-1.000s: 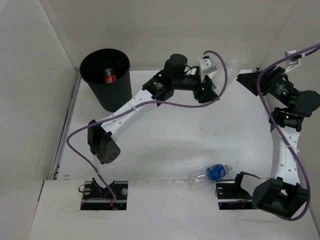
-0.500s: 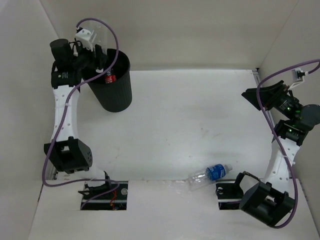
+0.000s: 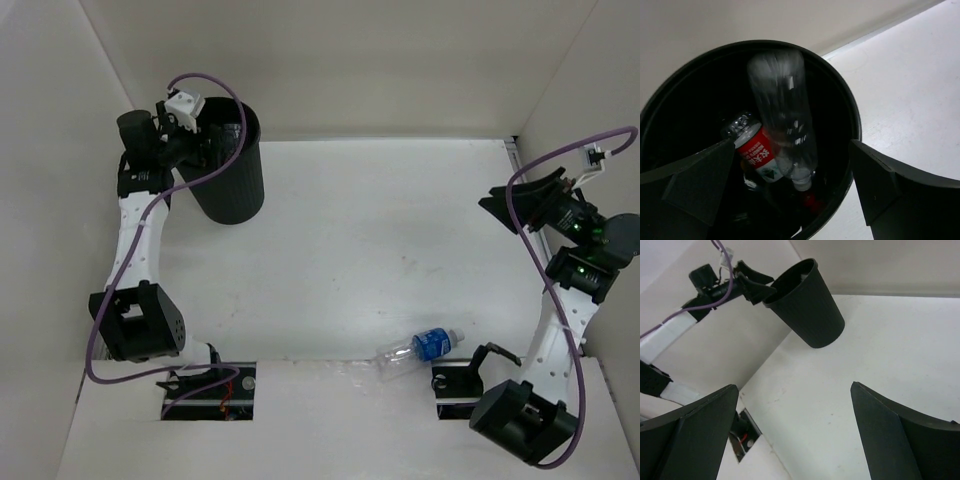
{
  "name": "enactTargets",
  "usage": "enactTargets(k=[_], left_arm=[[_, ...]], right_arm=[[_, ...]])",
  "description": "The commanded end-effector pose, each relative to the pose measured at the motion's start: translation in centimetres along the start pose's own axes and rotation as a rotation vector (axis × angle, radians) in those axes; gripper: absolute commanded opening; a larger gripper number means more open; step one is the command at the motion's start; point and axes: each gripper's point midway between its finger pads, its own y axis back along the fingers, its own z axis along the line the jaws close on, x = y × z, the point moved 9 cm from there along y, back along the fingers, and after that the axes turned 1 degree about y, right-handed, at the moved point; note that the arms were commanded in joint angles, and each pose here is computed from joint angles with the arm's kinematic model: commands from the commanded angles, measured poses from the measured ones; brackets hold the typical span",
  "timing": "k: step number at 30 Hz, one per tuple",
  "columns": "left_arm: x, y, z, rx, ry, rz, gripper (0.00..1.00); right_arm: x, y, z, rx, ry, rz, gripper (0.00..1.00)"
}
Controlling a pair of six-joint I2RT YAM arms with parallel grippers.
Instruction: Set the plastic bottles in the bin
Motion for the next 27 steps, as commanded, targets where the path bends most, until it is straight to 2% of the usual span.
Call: enactTargets(k=[1,4,9,16,19,23,25,27], left_arm=[[-3.1,1.5,0.9,-0.069,-0.093,-0.121,1.0],[-4.3,3.0,0.8,-0.139,-0.115,-0.149,1.0],[-7.3,6.7,-0.4,-0.285,-0.135,-0.159,1.0],[-9.0,11.5,-0.9,-0.61,-0.117,-0.148,1.0],[-8.2,13.1,-1.5,-0.691,-0.098,-0.135,1.0],[-5.7,14.3,-2.4,-0.687,-0.081,-0.109,1.0],[-5.0,14.8,-2.8,-0.687,-0.079,-0.092,1.0],[-4.8,15.3,-3.3,-0.677,-0.075,-0.081,1.0]], right_arm=[[-0.5,0.6,1.3,-0.003,0.136,0.027,1.0],[-0.6,1.4,0.7,0.022,0.198,0.047,1.0],[-0.8,4.3,0.9,0.049,0.458,0.204,1.0],[3.8,7.5,0.2,0.298,0.725,0.43,1.0],[5.2,8.3,-0.6,0.372,0.758,0.374,1.0],[3.8,8.9,-1.2,0.497,0.801,0.129,1.0],[1.6,9.1,-1.1,0.513,0.735,0.018,1.0],[-1.5,9.4,-1.2,0.502,0.58,-0.088,1.0]])
